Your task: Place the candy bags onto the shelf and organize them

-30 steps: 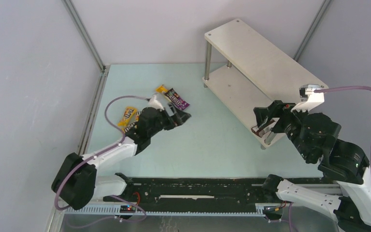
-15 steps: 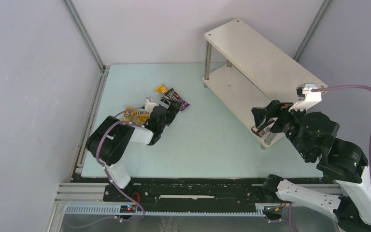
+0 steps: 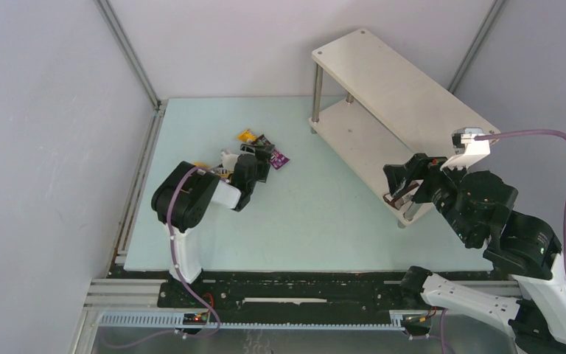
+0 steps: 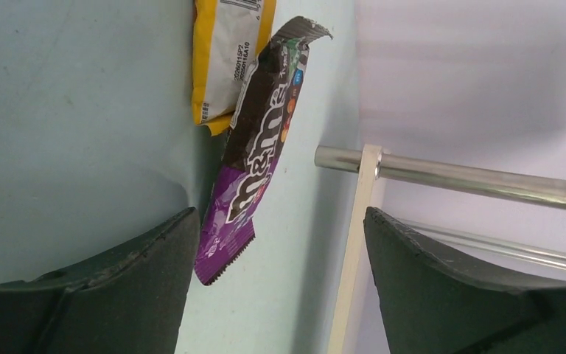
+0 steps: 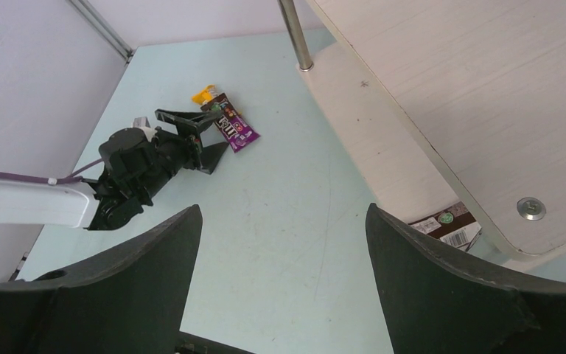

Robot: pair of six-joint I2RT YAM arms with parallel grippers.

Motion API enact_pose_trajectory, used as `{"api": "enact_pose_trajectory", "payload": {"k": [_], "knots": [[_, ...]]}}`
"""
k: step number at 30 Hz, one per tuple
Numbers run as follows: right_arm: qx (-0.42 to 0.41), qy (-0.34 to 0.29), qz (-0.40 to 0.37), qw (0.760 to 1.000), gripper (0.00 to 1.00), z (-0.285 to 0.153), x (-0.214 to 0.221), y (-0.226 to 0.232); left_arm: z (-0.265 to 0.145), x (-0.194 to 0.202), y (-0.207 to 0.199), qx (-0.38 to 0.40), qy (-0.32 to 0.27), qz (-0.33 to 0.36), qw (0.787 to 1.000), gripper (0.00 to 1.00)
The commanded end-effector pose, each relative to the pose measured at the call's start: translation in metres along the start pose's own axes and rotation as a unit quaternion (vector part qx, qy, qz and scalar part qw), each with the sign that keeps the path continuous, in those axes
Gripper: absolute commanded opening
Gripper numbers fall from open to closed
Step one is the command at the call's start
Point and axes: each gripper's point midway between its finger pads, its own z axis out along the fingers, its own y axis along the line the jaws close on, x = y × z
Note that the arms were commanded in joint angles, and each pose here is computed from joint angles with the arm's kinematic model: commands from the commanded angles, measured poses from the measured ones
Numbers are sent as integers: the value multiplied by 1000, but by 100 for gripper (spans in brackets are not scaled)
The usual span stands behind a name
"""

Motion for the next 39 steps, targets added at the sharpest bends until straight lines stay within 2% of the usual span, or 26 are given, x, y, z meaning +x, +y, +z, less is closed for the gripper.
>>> {"api": "enact_pose_trajectory", "payload": {"k": [1,11,16,18,20,23,25,31,36,39], "knots": [[-1,-4,-1,1000,90,-1,-4,0,12,-9,-7,-13,-26,-13,1000,86],[-2,-2,3,1000,90,-3,-7,1,23,-12,8,-37,-28,-12,999,71],[-1,-6,5,1000,90,-5,-11,0,26,-9,4,-49,-18,1,999,71],[-3,-7,7,1000,90,-6,-13,1,22,-11,-9,-41,-16,36,998,72],[-4,-8,9,1000,90,-7,-13,1,14,-14,-13,-59,-19,91,994,77],[-6,-9,13,1000,90,-7,-14,2,1,-16,-3,-99,-12,111,989,84],[-9,-10,15,1000,90,-7,-14,3,-5,-11,-3,-84,3,101,991,84],[-22,-13,22,999,90,-8,-17,8,-6,24,5,-56,83,21,995,68],[-22,-15,27,999,90,-12,-18,6,0,28,7,-60,85,-7,995,64],[-21,-19,30,999,89,-14,-19,3,5,29,8,-64,82,-29,994,57]]}}
